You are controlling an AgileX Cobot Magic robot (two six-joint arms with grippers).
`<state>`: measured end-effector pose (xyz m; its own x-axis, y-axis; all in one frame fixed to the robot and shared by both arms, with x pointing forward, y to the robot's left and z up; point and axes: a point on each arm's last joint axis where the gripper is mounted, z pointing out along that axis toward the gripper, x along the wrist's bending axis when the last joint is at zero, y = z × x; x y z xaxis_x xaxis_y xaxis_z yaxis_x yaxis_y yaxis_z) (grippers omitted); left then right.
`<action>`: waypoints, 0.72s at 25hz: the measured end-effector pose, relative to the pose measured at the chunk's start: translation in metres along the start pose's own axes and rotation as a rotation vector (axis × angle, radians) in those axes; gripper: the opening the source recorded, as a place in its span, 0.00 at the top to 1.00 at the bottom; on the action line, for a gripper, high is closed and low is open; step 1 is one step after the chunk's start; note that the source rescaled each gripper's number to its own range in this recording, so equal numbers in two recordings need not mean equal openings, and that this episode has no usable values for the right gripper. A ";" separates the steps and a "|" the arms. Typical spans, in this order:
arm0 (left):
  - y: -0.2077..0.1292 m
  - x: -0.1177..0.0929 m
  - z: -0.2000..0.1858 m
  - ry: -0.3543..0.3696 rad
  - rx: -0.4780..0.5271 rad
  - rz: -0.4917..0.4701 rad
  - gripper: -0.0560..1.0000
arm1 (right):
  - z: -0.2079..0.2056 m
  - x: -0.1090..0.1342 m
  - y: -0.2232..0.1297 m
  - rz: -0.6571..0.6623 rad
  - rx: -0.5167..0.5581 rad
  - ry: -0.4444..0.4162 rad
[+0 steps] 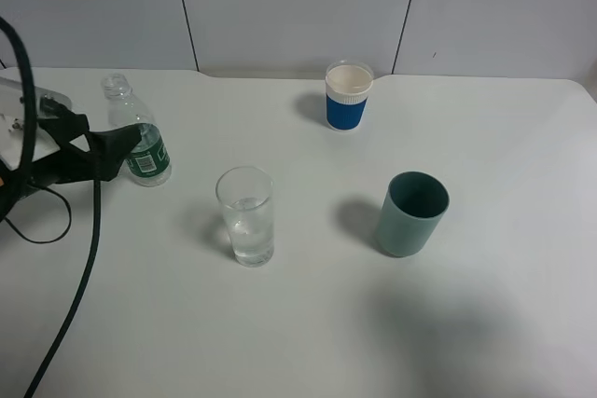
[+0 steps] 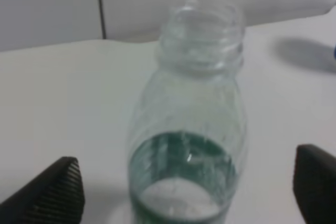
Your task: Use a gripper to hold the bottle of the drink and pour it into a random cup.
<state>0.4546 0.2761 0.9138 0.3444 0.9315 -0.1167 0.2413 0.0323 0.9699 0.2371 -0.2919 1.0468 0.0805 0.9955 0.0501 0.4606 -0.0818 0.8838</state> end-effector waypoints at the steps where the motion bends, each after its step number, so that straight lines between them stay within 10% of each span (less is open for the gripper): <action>1: 0.001 -0.001 -0.005 0.017 0.001 -0.007 0.38 | 0.000 0.000 0.000 0.000 0.000 0.000; 18: 0.066 0.000 -0.056 0.284 0.031 -0.043 0.38 | 0.000 0.000 0.000 0.000 0.000 0.000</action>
<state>0.4198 0.2988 0.9902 0.0664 0.9938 -0.0888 0.2790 0.0670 0.9579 0.2371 -0.2919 1.0468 0.0805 0.9955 0.0501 0.4606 -0.0818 0.8838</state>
